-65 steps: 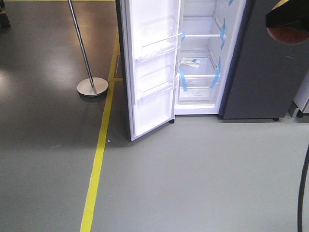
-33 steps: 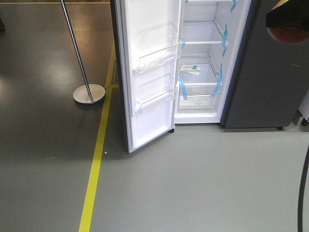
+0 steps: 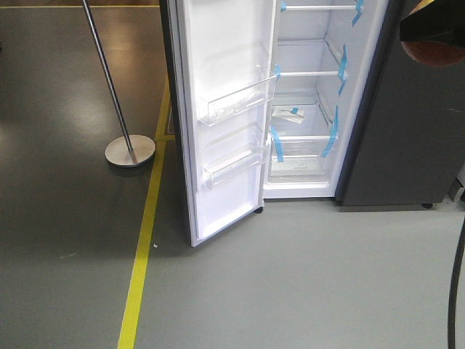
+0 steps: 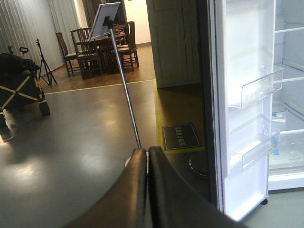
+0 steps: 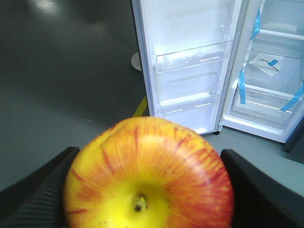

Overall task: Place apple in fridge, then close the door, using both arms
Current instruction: 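Approach the open fridge door carrying the apple in the right gripper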

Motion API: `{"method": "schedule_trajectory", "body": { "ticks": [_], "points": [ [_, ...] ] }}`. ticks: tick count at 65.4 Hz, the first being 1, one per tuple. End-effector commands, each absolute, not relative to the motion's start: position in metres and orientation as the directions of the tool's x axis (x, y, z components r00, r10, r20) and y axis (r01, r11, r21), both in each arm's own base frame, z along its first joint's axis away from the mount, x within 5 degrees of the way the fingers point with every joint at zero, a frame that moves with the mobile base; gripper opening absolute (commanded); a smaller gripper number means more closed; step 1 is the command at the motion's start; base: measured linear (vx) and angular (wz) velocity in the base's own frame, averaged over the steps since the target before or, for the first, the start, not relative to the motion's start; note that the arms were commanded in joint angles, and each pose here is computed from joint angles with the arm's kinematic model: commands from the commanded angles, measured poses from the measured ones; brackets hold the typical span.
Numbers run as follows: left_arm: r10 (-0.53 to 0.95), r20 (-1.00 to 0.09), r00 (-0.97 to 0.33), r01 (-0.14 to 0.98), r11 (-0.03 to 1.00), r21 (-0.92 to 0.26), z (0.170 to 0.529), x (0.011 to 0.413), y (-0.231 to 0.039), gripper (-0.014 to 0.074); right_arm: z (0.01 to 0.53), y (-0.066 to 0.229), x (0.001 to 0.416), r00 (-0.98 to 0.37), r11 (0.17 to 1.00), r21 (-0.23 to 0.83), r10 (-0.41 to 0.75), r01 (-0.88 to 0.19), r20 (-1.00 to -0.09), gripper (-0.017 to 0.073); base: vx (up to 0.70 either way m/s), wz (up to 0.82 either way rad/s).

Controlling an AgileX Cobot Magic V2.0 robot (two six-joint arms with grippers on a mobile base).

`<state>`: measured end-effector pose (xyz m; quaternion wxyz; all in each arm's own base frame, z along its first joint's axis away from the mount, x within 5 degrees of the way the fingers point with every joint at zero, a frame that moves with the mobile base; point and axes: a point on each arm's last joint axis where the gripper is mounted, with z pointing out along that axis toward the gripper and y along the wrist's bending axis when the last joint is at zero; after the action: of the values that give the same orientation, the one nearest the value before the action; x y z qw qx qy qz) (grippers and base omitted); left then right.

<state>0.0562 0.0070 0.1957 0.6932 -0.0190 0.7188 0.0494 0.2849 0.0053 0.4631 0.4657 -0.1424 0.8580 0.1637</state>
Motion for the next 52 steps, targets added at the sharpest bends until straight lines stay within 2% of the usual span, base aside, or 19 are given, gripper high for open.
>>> {"method": "schedule_trajectory", "body": {
  "ticks": [1,52],
  "points": [
    [0.04,-0.998,0.054,-0.071,0.997,0.036,0.208,0.0543,0.0045,-0.0007,0.4865,0.007,0.2748,-0.423,0.909,0.131,-0.054,-0.396,-0.904,0.0122,0.15,-0.01],
    [0.04,-0.998,0.054,-0.071,0.997,0.036,0.208,0.0543,0.0045,-0.0007,0.4865,0.007,0.2748,-0.423,0.909,0.131,-0.054,-0.396,-0.904,0.0122,0.13,-0.01]
  ]
}}
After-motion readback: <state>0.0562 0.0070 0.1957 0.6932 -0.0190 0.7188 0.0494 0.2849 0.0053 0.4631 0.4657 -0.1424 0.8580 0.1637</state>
